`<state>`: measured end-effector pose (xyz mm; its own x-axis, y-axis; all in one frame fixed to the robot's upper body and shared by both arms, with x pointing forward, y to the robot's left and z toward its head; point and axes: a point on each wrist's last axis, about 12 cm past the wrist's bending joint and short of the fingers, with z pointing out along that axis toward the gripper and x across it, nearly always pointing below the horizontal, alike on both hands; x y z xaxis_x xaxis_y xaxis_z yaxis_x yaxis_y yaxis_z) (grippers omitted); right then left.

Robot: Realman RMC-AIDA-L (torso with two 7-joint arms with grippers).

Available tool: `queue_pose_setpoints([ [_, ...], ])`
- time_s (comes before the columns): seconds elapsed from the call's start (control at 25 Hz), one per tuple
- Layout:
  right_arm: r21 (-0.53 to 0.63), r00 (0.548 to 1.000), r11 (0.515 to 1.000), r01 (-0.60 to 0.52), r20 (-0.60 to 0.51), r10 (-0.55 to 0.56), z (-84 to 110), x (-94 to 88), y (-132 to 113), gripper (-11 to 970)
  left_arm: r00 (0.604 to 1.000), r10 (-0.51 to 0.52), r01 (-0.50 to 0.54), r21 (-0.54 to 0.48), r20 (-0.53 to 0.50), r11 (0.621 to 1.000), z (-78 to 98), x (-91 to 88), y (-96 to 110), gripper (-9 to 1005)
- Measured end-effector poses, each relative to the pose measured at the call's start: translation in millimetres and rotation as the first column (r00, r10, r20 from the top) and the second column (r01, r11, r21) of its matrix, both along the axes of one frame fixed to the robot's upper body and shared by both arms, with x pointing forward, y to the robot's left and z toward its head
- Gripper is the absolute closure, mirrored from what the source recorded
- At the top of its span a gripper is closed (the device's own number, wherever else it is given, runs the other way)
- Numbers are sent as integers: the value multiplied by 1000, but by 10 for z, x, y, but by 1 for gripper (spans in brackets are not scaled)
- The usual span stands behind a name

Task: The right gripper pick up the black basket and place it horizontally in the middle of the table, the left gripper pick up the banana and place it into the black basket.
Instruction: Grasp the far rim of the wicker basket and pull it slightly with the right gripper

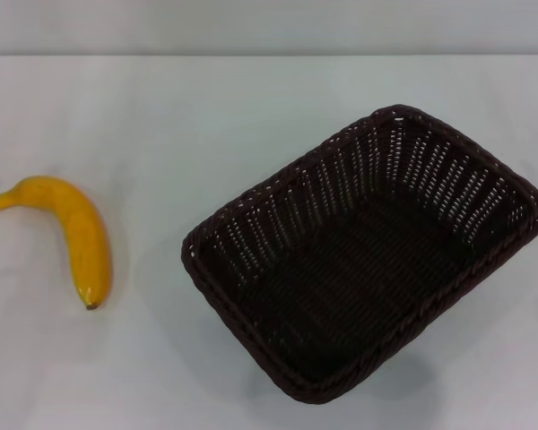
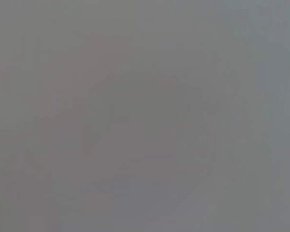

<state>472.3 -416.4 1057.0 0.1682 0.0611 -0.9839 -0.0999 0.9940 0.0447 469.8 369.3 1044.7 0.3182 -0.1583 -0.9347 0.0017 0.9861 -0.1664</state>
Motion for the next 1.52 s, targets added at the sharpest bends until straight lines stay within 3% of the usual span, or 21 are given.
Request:
queue_pose_setpoints([
  [0.2, 55, 995, 996, -77, -56, 80, 17, -32, -45, 89, 994, -88, 87, -16, -63, 996, 57, -23, 274, 134],
  [0.4, 86, 994, 993, -83, -59, 88, 41, -100, -74, 90, 996, -81, 82, 5, -47, 997, 149, -81, 451, 135],
  [0.52, 113, 981, 980, -165, -88, 175, 189, -27, -105, 90, 996, -75, 75, 17, -41, 997, 197, -68, 521, 135],
  [0.6, 118, 955, 962, -247, -140, 262, 402, 110, -146, 90, 996, -75, 75, 9, -44, 997, 225, -50, 569, 135],
  [0.72, 115, 875, 920, -375, -283, 392, 791, 377, -159, 90, 996, -80, 79, -6, -44, 997, 266, -50, 645, 135],
  [0.88, 112, 735, 839, -532, -430, 524, 1396, 691, -19, 89, 995, -90, 88, -28, -44, 996, 292, -66, 695, 135],
  [1.04, 84, 611, 795, -601, -594, 524, 1830, 933, 272, 89, 995, -86, 85, -23, -46, 996, 281, -68, 680, 135],
  [1.12, 74, 559, 791, -607, -667, 492, 1921, 1024, 420, 90, 995, -87, 86, -23, -46, 996, 277, -68, 672, 135],
  [1.24, 76, 448, 786, -613, -787, 425, 2007, 1200, 708, 91, 995, -90, 89, -25, -46, 996, 272, -58, 653, 135],
  [1.36, 103, 361, 783, -613, -845, 393, 2049, 1395, 968, 93, 995, -86, 85, -26, -49, 996, 259, -84, 658, 135],
  [1.4, 141, 302, 779, -611, -868, 394, 2045, 1494, 1104, 93, 995, -83, 82, -26, -51, 996, 254, -97, 664, 135],
  [1.44, 141, 302, 779, -611, -868, 394, 2045, 1494, 1104, 94, 995, -82, 81, -26, -52, 996, 253, -101, 667, 135],
  [1.52, 176, 246, 773, -610, -885, 396, 2052, 1573, 1226, 95, 995, -81, 80, -24, -53, 996, 253, -105, 672, 135],
])
